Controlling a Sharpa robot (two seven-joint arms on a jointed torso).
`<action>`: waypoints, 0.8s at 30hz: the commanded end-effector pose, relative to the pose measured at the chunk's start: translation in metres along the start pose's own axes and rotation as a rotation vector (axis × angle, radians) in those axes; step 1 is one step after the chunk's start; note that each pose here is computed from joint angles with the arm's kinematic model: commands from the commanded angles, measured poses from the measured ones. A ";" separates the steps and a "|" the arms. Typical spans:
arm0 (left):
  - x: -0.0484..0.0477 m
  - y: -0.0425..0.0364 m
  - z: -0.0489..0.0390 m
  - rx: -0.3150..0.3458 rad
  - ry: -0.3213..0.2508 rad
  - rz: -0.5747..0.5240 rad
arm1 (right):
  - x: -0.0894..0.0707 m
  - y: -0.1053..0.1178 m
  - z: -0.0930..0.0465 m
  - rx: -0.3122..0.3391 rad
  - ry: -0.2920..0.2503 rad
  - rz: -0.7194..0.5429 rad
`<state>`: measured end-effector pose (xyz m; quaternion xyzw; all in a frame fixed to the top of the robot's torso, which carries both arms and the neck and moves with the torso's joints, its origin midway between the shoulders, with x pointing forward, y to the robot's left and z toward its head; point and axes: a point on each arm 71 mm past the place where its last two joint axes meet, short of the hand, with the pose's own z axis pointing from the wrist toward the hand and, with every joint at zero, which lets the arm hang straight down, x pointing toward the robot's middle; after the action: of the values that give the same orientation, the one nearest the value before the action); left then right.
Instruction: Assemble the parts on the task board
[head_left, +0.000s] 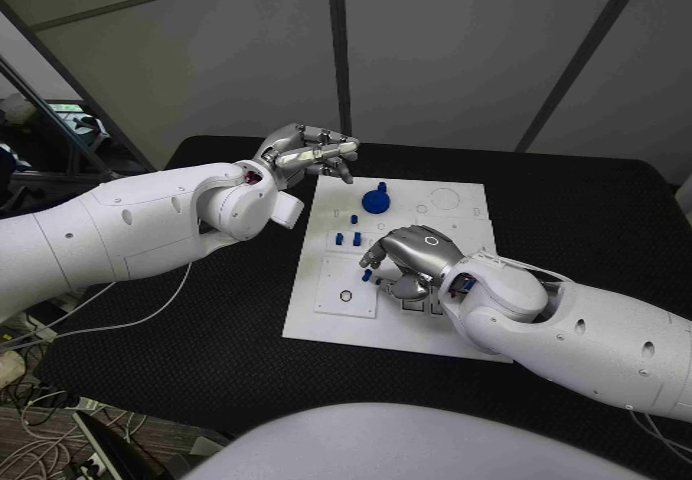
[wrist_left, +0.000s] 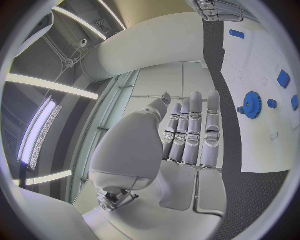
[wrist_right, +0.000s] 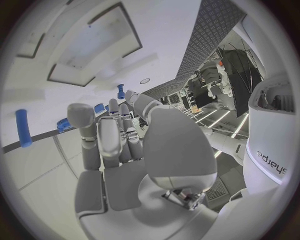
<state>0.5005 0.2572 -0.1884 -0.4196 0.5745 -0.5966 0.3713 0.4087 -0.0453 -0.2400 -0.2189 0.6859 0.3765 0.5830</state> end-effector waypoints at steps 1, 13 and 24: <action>0.0011 -0.0015 0.0005 0.007 0.012 -0.003 | 0.000 0.001 0.001 -0.008 0.010 0.005; 0.0015 -0.0014 0.0006 0.007 0.012 -0.003 | 0.003 0.005 0.006 -0.019 0.030 0.015; 0.0011 -0.0014 0.0006 0.006 0.011 -0.003 | 0.004 0.009 0.007 -0.032 0.046 0.028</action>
<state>0.5005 0.2568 -0.1885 -0.4196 0.5748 -0.5966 0.3709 0.4071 -0.0355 -0.2418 -0.2233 0.6941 0.3849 0.5659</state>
